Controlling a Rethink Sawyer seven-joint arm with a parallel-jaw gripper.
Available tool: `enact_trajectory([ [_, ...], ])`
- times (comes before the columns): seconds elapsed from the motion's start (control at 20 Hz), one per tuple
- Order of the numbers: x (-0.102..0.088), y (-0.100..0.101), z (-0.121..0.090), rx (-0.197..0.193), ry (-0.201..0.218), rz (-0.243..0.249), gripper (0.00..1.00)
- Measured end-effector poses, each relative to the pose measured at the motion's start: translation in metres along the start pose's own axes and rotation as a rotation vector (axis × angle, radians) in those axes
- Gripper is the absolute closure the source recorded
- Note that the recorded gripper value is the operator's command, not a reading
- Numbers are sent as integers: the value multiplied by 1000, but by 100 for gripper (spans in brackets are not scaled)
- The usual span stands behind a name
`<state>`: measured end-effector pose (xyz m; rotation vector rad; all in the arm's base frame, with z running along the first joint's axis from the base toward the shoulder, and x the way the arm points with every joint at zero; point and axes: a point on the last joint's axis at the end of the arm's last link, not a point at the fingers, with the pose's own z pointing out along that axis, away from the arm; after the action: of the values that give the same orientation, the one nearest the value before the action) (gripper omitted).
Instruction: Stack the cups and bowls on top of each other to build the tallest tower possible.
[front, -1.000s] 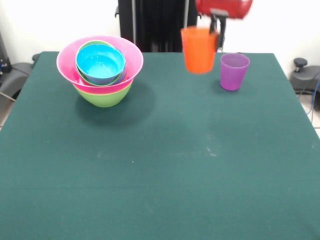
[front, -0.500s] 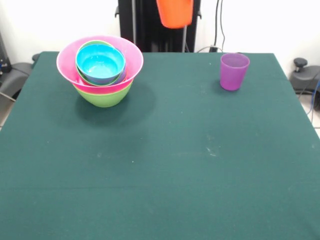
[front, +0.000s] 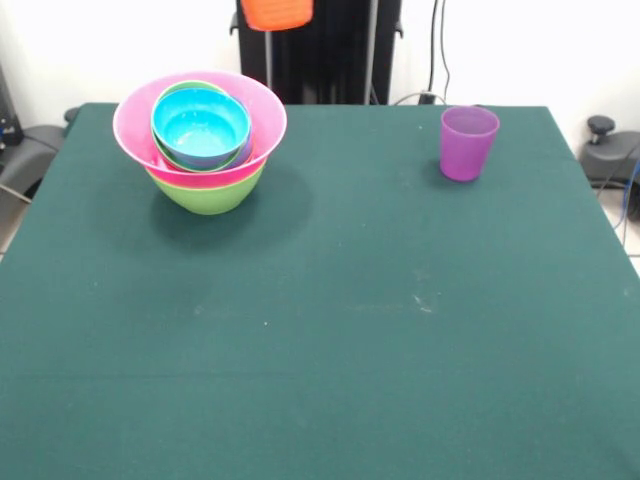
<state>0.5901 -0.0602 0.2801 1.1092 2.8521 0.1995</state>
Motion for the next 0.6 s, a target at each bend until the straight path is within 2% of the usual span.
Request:
enact_trajectory([
  [0.3, -6, -36, 15, -19, 14, 8, 100],
  [0.6, 0, -61, 31, -33, 30, 19, 100],
])
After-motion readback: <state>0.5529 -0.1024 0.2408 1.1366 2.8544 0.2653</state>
